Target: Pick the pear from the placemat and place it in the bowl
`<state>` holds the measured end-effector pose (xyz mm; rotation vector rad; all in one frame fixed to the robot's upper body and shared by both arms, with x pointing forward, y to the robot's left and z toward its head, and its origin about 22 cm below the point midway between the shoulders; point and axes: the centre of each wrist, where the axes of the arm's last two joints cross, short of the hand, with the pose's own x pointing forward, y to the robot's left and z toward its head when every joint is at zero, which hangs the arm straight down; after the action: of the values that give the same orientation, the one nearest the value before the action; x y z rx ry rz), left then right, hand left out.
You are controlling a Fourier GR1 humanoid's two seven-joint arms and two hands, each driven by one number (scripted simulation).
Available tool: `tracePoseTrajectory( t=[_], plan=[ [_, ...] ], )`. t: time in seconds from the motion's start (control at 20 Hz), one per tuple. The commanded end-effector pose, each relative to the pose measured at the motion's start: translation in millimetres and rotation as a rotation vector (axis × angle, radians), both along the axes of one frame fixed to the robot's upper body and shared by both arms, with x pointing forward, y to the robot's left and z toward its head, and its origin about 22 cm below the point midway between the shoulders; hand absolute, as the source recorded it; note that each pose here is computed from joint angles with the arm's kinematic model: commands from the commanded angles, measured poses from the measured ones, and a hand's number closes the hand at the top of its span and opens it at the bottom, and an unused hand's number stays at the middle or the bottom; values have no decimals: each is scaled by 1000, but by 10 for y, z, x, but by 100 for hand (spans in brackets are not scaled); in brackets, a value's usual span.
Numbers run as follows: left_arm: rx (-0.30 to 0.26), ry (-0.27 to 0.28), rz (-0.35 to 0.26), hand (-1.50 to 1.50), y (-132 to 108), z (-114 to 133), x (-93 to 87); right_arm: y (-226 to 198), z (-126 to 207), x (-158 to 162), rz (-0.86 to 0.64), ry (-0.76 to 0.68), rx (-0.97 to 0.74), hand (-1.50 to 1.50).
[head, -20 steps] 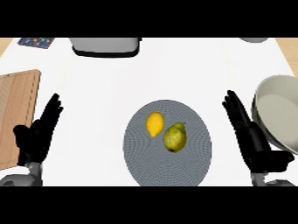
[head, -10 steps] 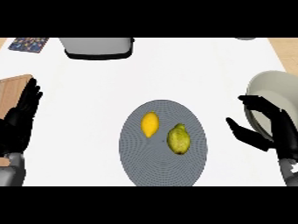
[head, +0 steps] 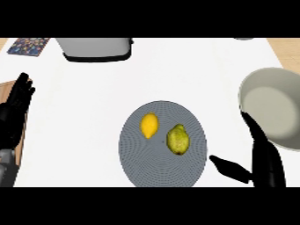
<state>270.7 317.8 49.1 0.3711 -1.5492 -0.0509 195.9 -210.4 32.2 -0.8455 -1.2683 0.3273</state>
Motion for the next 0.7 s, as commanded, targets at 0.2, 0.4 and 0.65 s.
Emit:
tracePoseTrajectory(
  t=[0.2, 0.4, 0.65],
  plan=[
    [-9, -13, -34, 0, -39, 10, -7, 382, 856, -126, -143, 41, -87, -150],
    [-5, 2, -59, 0, -105, 67, 38, 592, 1098, 154, -137, 101, -142, -150],
    [-14, -21, -59, 0, -216, 129, 64, 570, 1039, 434, -38, 321, -173, -150]
  ],
)
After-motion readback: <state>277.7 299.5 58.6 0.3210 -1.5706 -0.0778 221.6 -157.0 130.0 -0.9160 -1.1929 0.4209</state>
